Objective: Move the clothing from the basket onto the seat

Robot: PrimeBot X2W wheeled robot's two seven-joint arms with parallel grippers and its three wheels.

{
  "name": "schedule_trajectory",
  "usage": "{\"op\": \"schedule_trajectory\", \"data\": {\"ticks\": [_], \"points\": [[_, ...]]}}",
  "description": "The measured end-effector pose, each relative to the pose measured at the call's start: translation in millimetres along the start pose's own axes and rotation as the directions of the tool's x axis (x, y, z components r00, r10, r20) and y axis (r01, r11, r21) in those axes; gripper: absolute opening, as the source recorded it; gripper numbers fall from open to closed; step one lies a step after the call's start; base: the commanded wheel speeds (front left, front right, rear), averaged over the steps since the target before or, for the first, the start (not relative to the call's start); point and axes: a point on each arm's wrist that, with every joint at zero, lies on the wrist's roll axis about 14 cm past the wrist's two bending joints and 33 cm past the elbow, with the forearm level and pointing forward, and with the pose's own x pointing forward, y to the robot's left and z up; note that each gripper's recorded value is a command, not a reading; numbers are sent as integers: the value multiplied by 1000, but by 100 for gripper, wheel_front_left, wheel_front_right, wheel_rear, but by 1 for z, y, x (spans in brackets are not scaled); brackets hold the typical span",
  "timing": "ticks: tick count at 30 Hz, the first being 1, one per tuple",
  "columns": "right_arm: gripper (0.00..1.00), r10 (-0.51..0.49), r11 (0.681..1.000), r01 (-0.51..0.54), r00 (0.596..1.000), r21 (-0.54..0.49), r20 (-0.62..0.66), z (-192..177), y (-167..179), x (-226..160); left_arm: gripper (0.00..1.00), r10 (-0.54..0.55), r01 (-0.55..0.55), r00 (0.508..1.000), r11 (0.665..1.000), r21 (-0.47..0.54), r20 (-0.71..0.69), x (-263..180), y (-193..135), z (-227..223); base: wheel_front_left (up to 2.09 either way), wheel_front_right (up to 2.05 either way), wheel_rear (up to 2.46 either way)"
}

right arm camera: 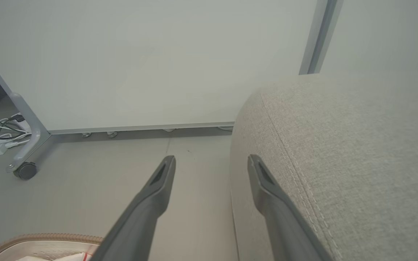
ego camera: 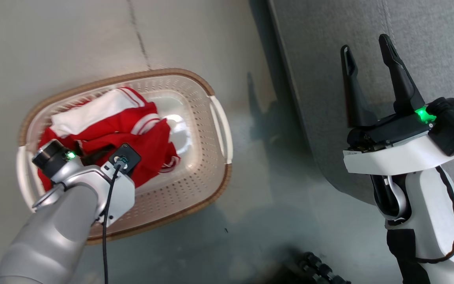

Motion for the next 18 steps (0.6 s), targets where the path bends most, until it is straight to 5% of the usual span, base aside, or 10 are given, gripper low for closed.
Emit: {"op": "schedule_trajectory", "data": {"ticks": [6, 7, 8, 9, 18], "points": [[100, -46, 999, 46, 997, 0, -60, -20, -17, -8, 100, -32, 40, 993, 997, 60, -116, 26, 1, -26, 0, 0, 0], [100, -52, 999, 52, 997, -1, -60, -20, -19, -9, 85, -34, 44, 990, 997, 68, -136, 28, 0, -30, 0, 0, 0], [100, -56, 998, 56, 997, -2, -61, -20, -21, -9, 14, -40, 50, 989, 996, 72, -139, 31, -1, -30, 0, 0, 0], [100, -59, 998, 59, 996, -2, -60, -20, -22, -10, 0, -39, 50, 990, 996, 77, -139, 33, -1, -29, 0, 0, 0], [100, -53, 999, 53, 998, -5, -30, -9, -19, -8, 0, 4, -3, 999, 999, 47, -32, 23, 9, -2, 0, 0, 0]]}}
